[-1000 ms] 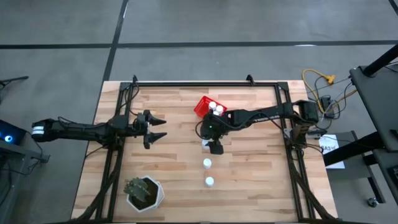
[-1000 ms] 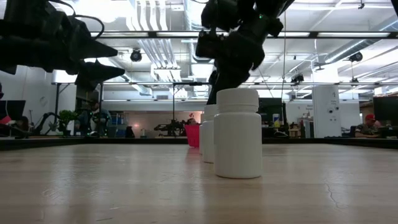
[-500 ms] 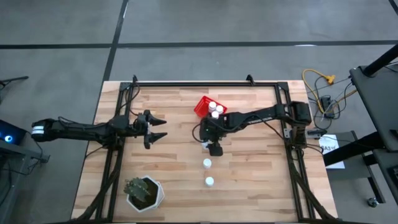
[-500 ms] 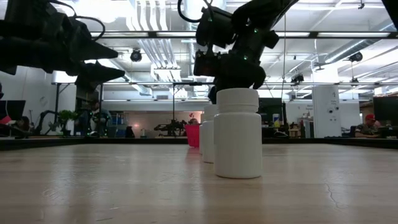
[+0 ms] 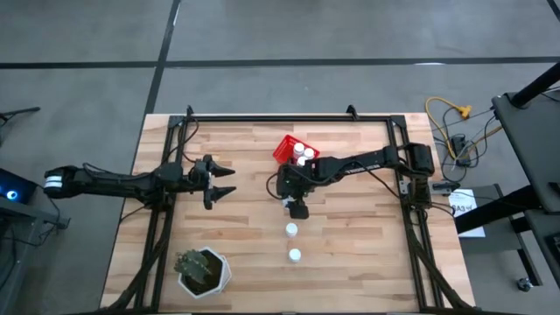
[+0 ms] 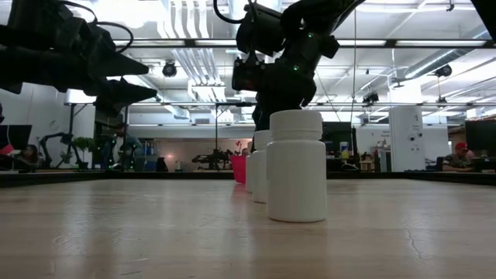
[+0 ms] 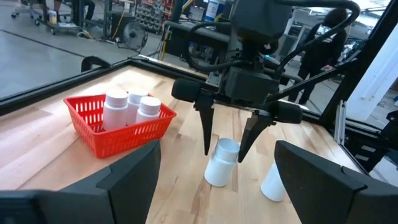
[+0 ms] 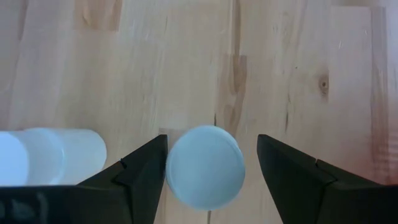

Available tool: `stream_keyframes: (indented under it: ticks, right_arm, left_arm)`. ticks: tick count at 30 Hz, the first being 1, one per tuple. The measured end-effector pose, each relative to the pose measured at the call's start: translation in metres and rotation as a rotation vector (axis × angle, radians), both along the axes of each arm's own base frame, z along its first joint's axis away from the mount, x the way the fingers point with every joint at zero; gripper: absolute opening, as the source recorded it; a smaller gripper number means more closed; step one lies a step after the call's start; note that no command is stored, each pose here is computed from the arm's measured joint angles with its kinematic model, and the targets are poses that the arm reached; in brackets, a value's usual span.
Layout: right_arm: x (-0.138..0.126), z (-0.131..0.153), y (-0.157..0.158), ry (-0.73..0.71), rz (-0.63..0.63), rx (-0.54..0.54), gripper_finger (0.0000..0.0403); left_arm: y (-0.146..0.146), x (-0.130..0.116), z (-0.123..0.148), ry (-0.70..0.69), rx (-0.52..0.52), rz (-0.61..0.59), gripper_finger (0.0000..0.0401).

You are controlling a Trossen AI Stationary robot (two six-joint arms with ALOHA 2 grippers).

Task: Pick and place pill bottles into a basket
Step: Put the white pill bottle into the red bin

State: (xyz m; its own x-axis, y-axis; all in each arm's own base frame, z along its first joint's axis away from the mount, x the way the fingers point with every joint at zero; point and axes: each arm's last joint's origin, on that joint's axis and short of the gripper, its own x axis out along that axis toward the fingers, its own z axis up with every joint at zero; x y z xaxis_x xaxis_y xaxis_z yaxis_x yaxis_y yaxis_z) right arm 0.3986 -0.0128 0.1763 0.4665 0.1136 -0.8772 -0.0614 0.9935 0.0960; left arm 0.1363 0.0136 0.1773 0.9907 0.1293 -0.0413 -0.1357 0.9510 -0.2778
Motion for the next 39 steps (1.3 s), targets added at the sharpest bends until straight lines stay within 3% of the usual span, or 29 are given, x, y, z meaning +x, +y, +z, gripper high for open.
stream_keyframes:
  ticks: [19,27,32,39]
  right_arm:
    - [-0.001,0.0,0.001,0.005,0.012,0.031,0.0211]
    - [-0.003,0.0,0.001,0.024,0.02,0.028,0.0147]
    - [-0.004,0.0,0.001,0.036,0.025,0.026,0.0146]
    - [-0.004,0.025,-0.003,0.039,0.02,0.013,0.0146]
  left_arm:
    - [0.0,0.0,0.0,-0.002,-0.001,0.0,0.0297]
    - [0.0,0.0,0.0,-0.002,-0.001,0.0,0.0297]
    - [0.0,0.0,0.0,-0.002,-0.001,0.0,0.0297]
    - [0.0,0.0,0.0,-0.002,-0.001,0.0,0.0297]
